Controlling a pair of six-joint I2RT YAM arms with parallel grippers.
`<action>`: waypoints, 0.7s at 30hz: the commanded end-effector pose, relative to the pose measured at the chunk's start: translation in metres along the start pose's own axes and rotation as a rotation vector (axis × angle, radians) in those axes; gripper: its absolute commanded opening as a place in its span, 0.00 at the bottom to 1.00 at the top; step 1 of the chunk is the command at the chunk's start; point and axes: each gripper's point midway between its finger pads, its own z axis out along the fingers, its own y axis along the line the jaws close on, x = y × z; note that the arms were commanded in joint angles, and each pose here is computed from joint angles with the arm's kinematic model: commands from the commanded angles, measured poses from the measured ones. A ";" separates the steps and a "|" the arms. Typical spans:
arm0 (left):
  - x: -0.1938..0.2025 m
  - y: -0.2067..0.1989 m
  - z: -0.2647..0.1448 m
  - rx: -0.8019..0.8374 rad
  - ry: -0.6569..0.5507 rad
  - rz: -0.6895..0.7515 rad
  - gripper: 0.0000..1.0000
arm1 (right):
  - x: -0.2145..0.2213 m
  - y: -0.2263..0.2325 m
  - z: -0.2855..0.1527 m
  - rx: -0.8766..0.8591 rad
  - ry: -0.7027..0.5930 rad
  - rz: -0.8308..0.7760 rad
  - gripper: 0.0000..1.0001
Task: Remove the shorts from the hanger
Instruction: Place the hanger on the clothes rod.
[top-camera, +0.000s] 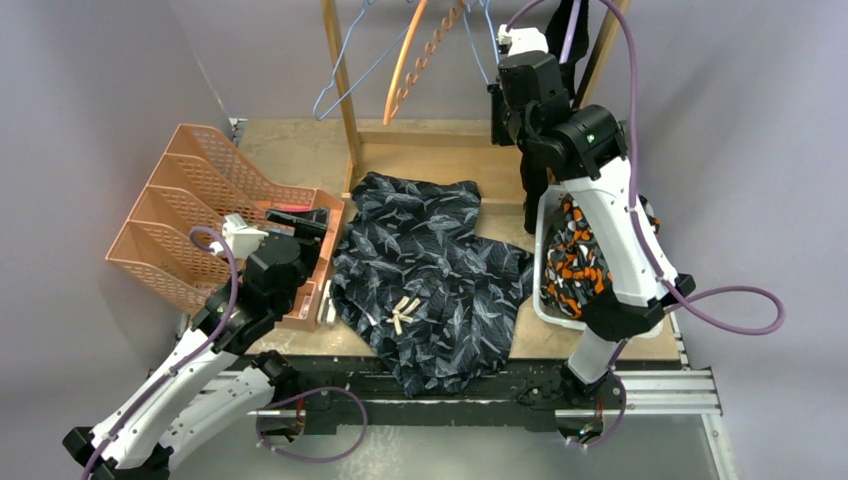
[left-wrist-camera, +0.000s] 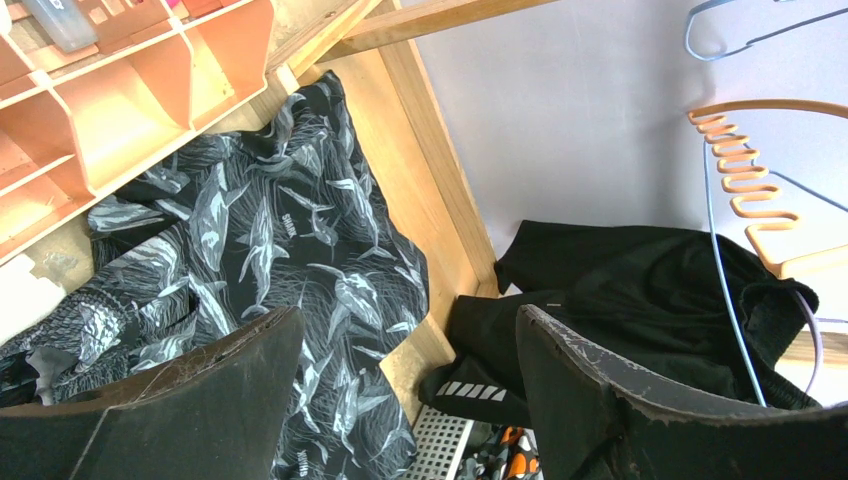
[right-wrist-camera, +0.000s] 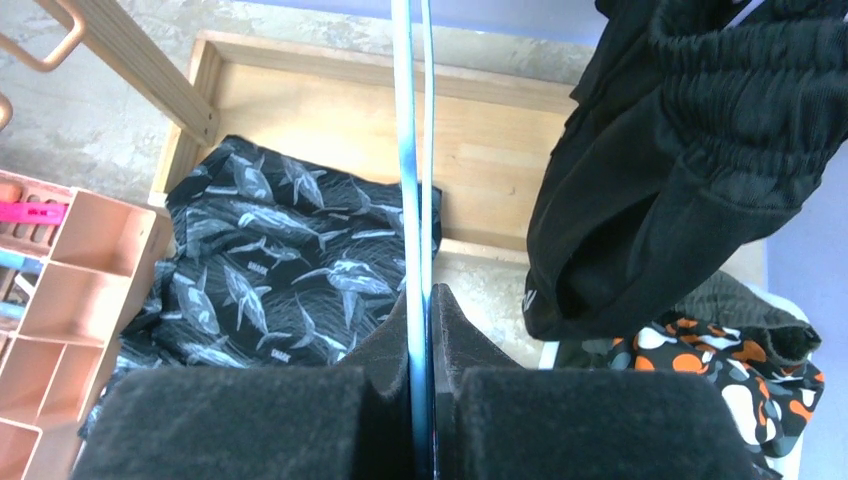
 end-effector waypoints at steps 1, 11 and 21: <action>-0.003 -0.007 0.000 0.018 -0.008 -0.004 0.77 | -0.016 -0.013 0.000 0.053 -0.042 -0.006 0.00; -0.004 -0.011 -0.001 0.024 -0.008 -0.001 0.77 | -0.009 -0.010 0.025 0.062 -0.015 -0.003 0.00; 0.000 -0.002 0.000 0.003 0.002 0.004 0.77 | 0.007 0.015 0.027 -0.091 0.033 -0.008 0.04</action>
